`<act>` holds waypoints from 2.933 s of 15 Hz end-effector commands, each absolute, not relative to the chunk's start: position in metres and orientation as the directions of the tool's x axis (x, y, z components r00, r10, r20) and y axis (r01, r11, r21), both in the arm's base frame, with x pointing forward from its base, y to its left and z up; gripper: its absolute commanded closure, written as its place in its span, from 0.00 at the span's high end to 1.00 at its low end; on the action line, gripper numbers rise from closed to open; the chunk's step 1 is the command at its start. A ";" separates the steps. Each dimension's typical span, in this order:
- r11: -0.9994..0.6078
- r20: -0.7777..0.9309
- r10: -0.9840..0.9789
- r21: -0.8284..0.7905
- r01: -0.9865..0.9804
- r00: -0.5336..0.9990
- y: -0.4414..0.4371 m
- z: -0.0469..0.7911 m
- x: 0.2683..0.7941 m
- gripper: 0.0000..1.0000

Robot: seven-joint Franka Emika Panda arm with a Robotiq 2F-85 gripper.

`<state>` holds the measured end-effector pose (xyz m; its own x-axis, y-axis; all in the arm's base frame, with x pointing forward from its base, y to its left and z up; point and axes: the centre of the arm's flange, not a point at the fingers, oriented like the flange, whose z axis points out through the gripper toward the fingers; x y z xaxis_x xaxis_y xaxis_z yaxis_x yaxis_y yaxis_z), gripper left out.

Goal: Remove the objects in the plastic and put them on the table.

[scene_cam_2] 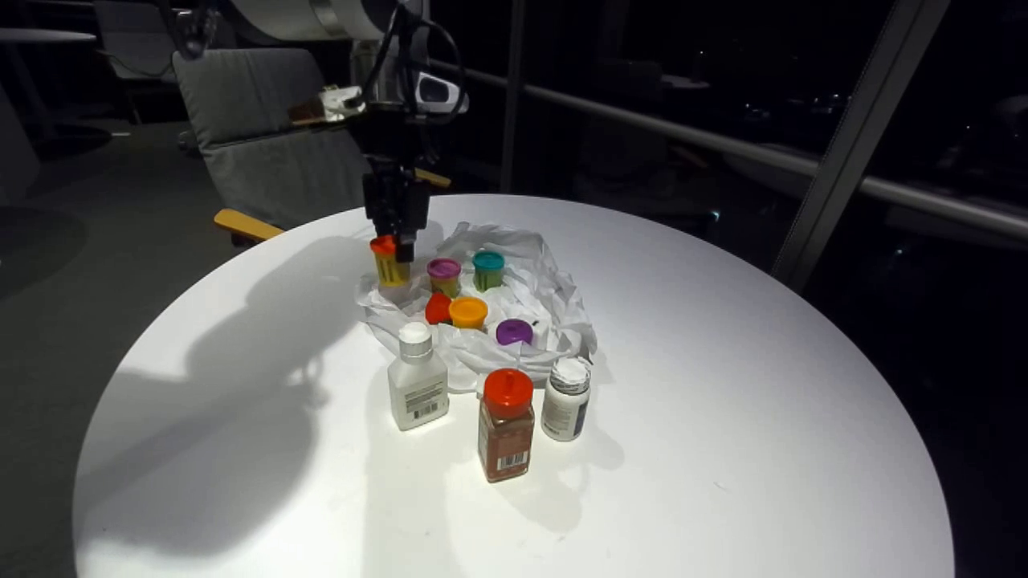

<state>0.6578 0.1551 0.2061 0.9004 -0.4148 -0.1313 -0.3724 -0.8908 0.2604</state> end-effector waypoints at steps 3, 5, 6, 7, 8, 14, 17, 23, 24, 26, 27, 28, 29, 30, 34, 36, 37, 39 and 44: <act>-0.943 -0.124 -0.253 0.252 -0.217 0.959 0.172 0.153 0.637 0.28; -0.972 -0.159 -0.144 0.208 -0.110 0.977 0.182 0.142 0.627 0.28; -0.980 -0.171 -0.093 0.188 -0.061 0.981 0.187 0.141 0.620 0.28; -0.984 -0.159 -0.051 0.177 -0.022 0.986 0.191 0.142 0.613 0.28; -0.984 -0.141 -0.031 0.176 -0.005 0.989 0.194 0.148 0.607 0.28; -0.966 0.080 -0.154 0.199 -0.167 0.985 0.191 0.187 0.600 0.28; -0.959 0.083 -0.211 0.176 -0.223 0.974 0.186 0.200 0.597 0.28; -0.962 -0.022 -0.215 0.177 -0.208 0.976 0.182 0.204 0.566 0.28; -0.960 -0.028 -0.215 0.189 -0.206 0.976 0.183 0.197 0.564 0.28; -0.960 -0.049 -0.211 0.200 -0.198 0.976 0.182 0.182 0.562 0.28; -0.961 -0.059 -0.201 0.206 -0.185 0.978 0.182 0.173 0.562 0.28; -0.960 -0.059 -0.196 0.217 -0.179 0.979 0.181 0.166 0.563 0.28; -0.959 -0.061 -0.192 0.226 -0.173 0.980 0.180 0.159 0.564 0.28; -0.957 -0.069 -0.191 0.234 -0.171 0.979 0.179 0.152 0.565 0.28; -0.956 -0.100 -0.193 0.241 -0.164 0.976 0.174 0.131 0.568 0.78; -0.954 -0.067 -0.201 0.242 -0.180 0.977 0.169 0.142 0.566 0.86; -0.954 -0.041 -0.202 0.236 -0.187 0.979 0.165 0.154 0.566 0.95; -0.949 0.004 -0.189 0.257 -0.184 0.982 0.156 0.181 0.575 1.00; -0.942 0.039 -0.144 0.302 -0.149 0.989 0.132 0.198 0.606 1.00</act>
<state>0.6062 0.1312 0.1988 0.9889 -0.1432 0.0394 -0.1484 -0.9415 0.3025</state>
